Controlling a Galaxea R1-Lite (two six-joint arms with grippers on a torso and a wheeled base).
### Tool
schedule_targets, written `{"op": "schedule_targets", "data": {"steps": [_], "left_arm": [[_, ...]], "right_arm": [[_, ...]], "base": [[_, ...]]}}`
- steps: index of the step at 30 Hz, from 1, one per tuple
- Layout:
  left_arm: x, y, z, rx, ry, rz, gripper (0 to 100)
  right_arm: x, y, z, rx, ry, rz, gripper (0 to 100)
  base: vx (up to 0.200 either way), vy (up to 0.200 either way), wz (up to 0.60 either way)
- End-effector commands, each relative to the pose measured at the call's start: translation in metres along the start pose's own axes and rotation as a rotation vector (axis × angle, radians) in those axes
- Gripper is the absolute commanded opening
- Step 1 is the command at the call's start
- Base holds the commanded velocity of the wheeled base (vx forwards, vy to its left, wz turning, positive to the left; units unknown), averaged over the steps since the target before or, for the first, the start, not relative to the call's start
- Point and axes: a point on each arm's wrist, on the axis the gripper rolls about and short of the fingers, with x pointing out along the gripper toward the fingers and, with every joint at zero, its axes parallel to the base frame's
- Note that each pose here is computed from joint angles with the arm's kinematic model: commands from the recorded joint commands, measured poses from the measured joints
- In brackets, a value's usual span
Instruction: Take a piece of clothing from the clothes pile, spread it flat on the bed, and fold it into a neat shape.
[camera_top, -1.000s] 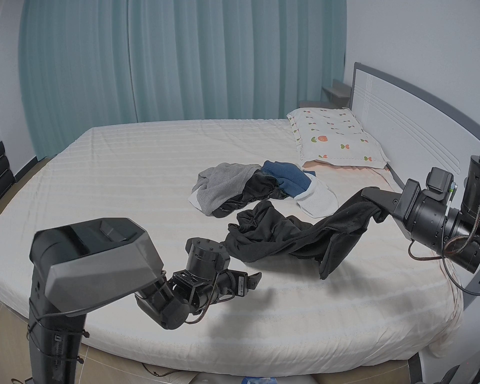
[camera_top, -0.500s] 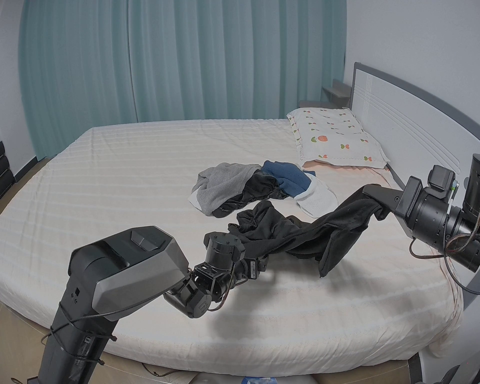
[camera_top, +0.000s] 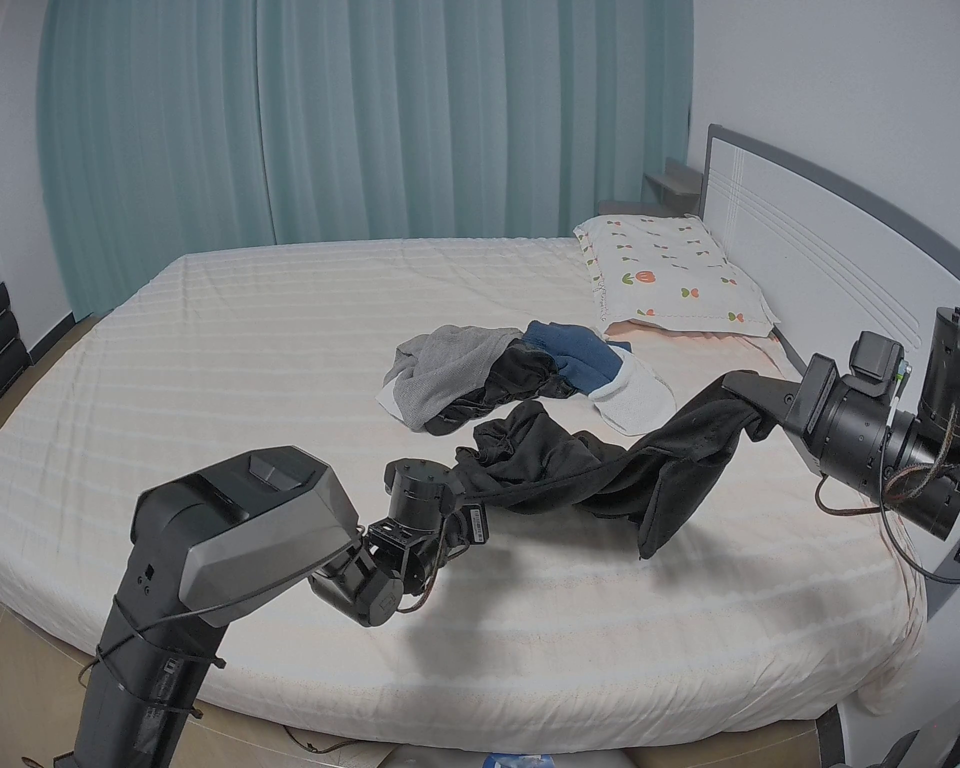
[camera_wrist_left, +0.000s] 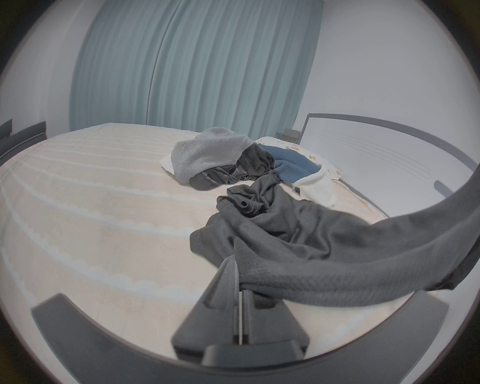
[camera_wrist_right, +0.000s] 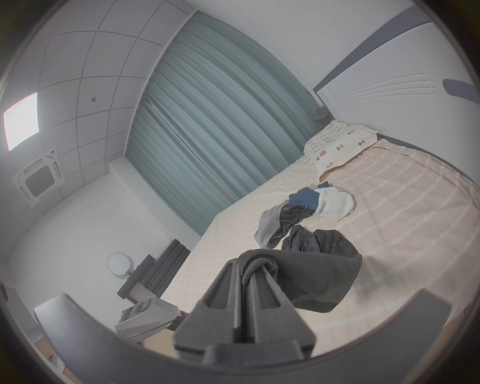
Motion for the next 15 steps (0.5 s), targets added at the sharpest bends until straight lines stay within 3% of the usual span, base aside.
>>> {"op": "schedule_targets", "data": {"steps": [1, 4, 5, 7, 12, 15], "left_arm": [[-0.050, -0.006, 0.060, -0.078, -0.092, -0.028, 0], [-0.077, -0.013, 0.097, -0.128, -0.176, -0.059, 0], [-0.079, -0.013, 0.099, -0.131, -0.181, -0.059, 0], [-0.113, -0.015, 0.141, -0.179, -0.255, -0.083, 0], [-0.168, -0.020, 0.202, -0.305, -0.292, -0.111, 0], [-0.181, -0.013, 0.216, -0.326, -0.309, -0.096, 0]], "right_arm": [[0.016, -0.001, 0.006, -0.006, -0.010, -0.010, 0], [0.024, 0.005, 0.020, -0.015, -0.051, 0.011, 0], [0.025, 0.005, 0.021, -0.015, -0.053, 0.011, 0], [0.035, 0.015, 0.041, -0.027, -0.119, 0.040, 0], [0.043, 0.042, 0.082, -0.054, -0.258, 0.126, 0], [0.047, 0.047, 0.089, -0.056, -0.279, 0.146, 0]], "base": [[0.000, 0.000, 0.00], [0.000, 0.000, 0.00], [0.000, 0.000, 0.00], [0.000, 0.000, 0.00], [0.000, 0.000, 0.00], [0.000, 0.000, 0.00]]}}
